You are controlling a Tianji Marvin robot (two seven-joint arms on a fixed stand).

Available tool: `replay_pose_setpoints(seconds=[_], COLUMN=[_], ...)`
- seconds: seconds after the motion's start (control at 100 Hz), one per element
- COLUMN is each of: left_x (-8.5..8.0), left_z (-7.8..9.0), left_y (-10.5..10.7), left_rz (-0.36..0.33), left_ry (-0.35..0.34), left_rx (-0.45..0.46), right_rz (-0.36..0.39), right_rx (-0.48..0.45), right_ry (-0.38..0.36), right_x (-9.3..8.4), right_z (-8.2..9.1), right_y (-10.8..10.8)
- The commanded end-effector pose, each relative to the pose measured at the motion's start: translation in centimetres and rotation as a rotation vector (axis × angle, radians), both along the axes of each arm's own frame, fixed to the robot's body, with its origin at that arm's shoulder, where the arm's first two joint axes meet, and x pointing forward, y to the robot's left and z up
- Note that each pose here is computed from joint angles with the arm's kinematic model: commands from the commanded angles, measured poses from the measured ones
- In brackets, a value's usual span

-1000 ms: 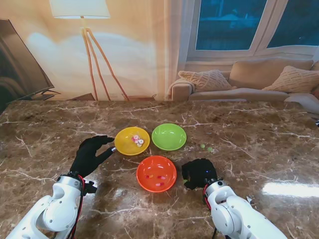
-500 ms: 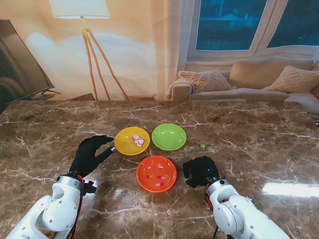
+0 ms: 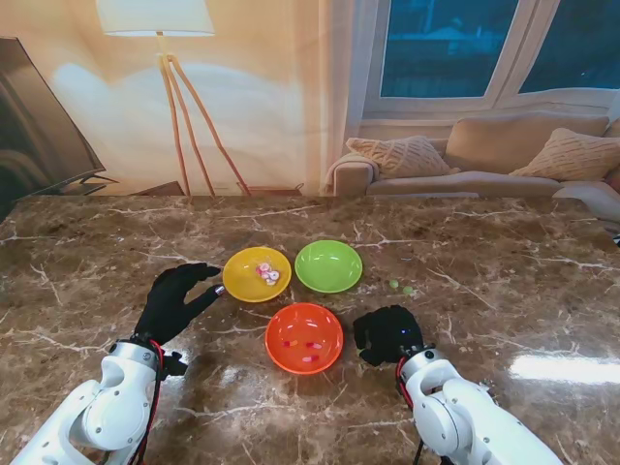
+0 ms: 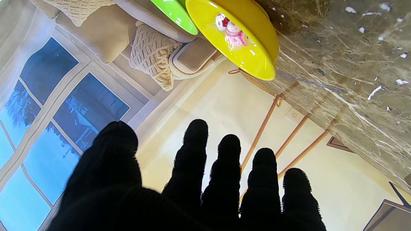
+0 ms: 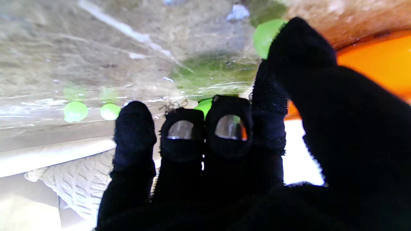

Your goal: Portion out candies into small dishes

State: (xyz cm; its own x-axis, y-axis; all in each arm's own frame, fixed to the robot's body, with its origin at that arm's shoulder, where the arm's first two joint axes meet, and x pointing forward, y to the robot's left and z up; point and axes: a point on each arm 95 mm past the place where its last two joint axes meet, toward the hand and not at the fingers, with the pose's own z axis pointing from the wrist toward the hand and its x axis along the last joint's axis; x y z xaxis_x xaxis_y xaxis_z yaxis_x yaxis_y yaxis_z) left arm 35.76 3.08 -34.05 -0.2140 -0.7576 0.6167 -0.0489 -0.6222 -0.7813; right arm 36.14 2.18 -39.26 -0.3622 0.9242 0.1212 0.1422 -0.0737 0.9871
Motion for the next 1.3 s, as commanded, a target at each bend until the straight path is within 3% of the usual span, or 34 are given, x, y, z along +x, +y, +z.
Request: replay_pose_setpoints(seconds=[0.0,1.29], left_x=[-0.2,-0.2], left_z=[-0.2,-0.3], left_y=[0.0,0.0], left_rz=[0.002,-0.006], left_ry=[0.007,0.014], left_rx=[0.001,-0.001], right_rz=[-0.001,-0.015], right_rx=[-0.012,-0.059], right_ry=[0.042,0.104], right_x=[-0.4,0.3], right_z=[-1.0,-2.3], right_y=[-0.2,-0.7])
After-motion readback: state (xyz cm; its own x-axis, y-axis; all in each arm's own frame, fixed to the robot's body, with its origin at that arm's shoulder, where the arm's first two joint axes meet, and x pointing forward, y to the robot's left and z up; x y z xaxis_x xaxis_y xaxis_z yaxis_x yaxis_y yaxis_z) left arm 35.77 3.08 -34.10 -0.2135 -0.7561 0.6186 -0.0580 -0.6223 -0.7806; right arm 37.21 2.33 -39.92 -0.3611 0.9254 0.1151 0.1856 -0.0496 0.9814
